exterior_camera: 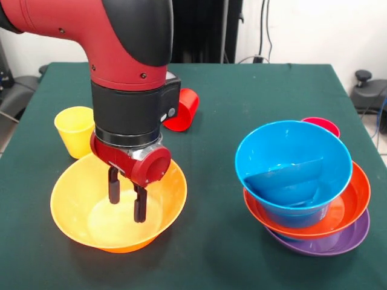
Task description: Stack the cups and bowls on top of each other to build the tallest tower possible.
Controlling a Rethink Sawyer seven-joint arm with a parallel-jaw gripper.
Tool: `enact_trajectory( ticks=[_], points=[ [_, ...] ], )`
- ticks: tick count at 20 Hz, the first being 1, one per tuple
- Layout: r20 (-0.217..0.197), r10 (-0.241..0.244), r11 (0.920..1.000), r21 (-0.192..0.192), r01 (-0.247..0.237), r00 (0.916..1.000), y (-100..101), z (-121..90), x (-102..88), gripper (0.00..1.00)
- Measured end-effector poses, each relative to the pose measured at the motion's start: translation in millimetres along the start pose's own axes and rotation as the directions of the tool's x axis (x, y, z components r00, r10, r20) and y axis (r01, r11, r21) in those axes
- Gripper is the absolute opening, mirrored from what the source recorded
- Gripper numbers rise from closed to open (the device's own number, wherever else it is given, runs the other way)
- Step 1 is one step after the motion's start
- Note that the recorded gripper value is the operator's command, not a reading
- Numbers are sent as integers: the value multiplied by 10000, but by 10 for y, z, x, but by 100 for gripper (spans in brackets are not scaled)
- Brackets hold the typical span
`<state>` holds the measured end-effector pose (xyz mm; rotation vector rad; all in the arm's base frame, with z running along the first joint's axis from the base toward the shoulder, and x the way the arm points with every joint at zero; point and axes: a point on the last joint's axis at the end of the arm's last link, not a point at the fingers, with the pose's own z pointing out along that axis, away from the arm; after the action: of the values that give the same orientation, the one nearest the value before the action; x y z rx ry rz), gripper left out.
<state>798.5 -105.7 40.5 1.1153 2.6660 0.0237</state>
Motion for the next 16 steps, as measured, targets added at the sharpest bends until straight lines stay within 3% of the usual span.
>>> enact_trajectory(
  ticks=[16],
  points=[
    [190,-165,9997,-193,168,9997,212,142,2,100]
  ],
)
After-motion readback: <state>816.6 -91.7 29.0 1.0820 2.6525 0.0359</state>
